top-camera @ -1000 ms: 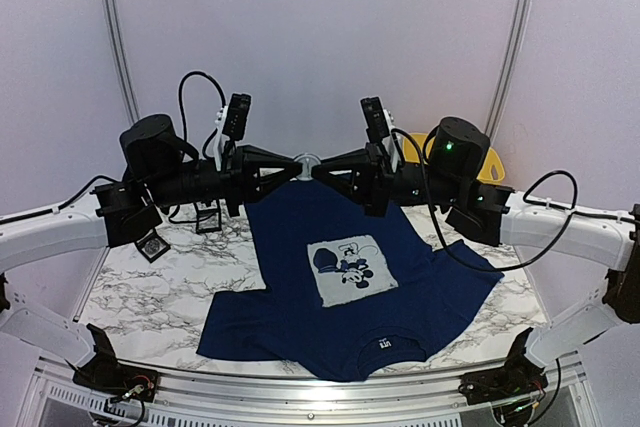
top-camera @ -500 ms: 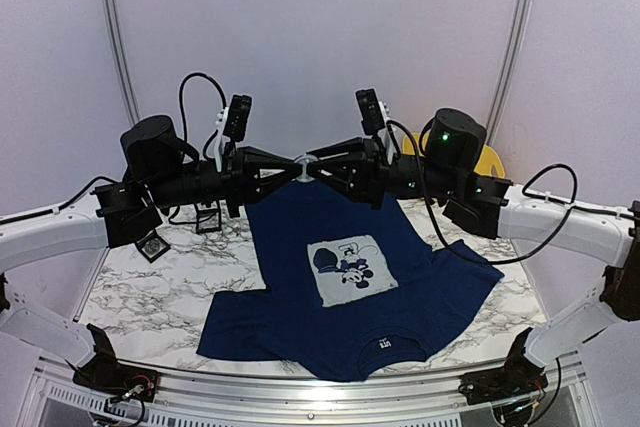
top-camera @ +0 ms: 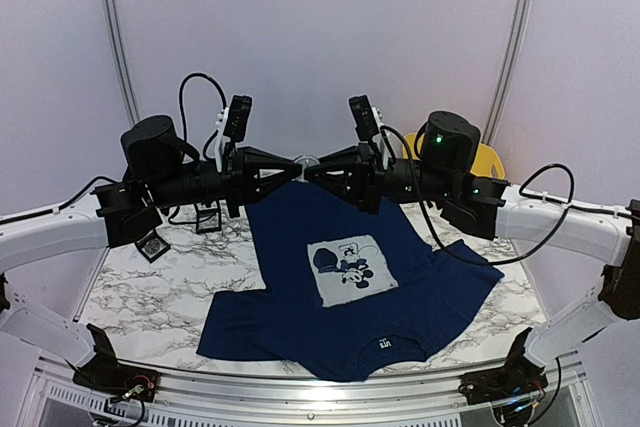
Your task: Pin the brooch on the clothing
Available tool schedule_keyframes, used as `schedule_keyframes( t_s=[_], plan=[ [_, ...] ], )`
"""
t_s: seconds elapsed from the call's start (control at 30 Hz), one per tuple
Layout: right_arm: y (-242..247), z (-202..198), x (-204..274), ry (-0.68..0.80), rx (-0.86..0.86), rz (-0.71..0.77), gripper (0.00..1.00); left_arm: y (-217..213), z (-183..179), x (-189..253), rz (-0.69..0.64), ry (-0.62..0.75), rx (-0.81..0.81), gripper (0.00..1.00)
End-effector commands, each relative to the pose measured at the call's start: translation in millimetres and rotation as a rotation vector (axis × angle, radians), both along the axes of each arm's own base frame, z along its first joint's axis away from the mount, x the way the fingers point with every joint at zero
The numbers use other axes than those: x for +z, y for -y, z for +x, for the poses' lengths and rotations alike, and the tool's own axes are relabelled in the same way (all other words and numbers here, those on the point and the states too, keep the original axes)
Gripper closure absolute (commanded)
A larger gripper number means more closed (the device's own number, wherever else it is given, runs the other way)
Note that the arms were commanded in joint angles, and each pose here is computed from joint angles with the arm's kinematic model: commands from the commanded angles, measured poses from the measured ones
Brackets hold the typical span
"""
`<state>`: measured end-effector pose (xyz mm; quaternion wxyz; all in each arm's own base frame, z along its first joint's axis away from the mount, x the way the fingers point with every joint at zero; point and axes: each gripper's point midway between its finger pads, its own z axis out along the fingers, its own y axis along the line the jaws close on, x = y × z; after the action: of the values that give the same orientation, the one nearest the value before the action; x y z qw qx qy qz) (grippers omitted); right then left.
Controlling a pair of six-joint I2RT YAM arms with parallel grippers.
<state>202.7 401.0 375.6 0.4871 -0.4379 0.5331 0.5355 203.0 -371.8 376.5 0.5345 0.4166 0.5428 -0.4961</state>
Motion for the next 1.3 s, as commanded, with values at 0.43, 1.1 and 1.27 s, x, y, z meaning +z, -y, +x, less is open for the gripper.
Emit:
schedule_keyframes(
  t_s=[0.43, 1.1, 1.27],
  plan=[
    [-16.1, 16.9, -2.7, -0.054, -0.031, -0.107, 0.99, 10.4, -38.1, -6.6, 0.061, 0.113, -0.140, 1.00],
    [10.4, -35.5, -28.3, 0.177, 0.188, -0.263, 0.47, 2.4, -11.4, -17.5, 0.191, 0.181, 0.076, 1.00],
    [29.0, -43.9, -35.2, 0.213, 0.174, -0.319, 0.35, 0.9, -7.9, -21.2, 0.218, 0.187, 0.091, 1.00]
  ],
)
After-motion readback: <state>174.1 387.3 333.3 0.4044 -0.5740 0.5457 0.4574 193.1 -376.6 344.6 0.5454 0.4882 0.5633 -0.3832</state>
